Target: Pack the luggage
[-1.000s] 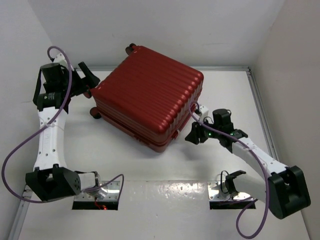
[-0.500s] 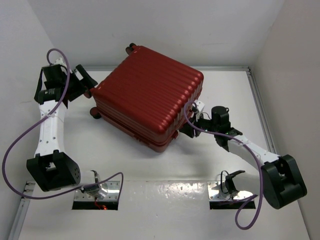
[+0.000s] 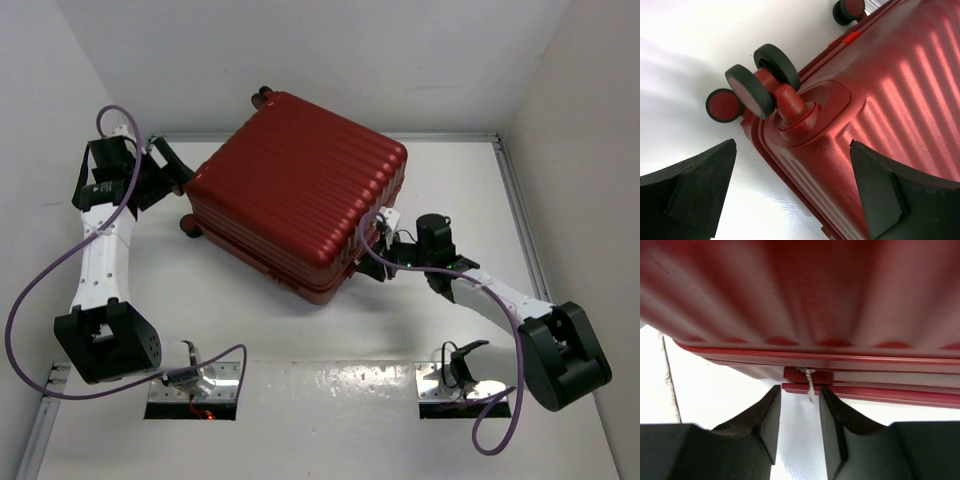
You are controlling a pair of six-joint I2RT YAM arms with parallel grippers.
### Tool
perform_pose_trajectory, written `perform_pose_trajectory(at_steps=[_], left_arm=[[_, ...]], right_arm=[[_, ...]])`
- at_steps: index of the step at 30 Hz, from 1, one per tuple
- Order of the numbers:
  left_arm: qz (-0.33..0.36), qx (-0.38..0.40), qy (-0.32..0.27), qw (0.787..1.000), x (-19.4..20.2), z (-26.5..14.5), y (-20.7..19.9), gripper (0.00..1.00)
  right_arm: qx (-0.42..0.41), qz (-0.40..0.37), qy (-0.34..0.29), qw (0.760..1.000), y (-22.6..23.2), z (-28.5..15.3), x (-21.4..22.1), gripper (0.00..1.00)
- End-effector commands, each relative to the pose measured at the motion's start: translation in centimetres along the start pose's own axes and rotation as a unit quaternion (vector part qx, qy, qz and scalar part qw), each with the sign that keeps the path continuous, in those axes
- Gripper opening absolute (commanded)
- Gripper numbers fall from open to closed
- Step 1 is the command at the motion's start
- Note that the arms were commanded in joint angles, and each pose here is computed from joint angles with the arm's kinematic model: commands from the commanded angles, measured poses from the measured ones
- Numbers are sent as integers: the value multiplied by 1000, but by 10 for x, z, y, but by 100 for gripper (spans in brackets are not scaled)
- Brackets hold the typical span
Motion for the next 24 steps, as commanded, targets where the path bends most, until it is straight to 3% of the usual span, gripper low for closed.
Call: perform_pose_trajectory(at_steps=[1, 15, 21, 22, 24], left_arm=[[-4, -7, -32, 999, -8, -10, 2, 100], [-12, -15, -35, 999, -6, -7, 8, 100], [-29, -29, -40, 998, -8, -4, 10, 100], [-38, -32, -42, 998, -9, -4, 12, 100], [-67, -50, -45, 995, -9, 0, 15, 100]], right_arm=[[-27, -46, -22, 998, 3, 7, -17, 35], [6, -64, -28, 998, 1, 25, -18, 31], [28, -82, -20, 996, -3, 27, -15, 18], [30, -83, -20, 996, -3, 27, -15, 6], [48, -90, -25, 995, -5, 27, -14, 0]])
Point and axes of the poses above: each gripper's point midway between its finger pads, its own z axis out along the fingers, its own y axis along the line the jaws close on, x = y × z, the point moved 8 cm from there along -z, back along the fingers, and after that the axes turned 6 degrees about z, right-handed, at the moved point
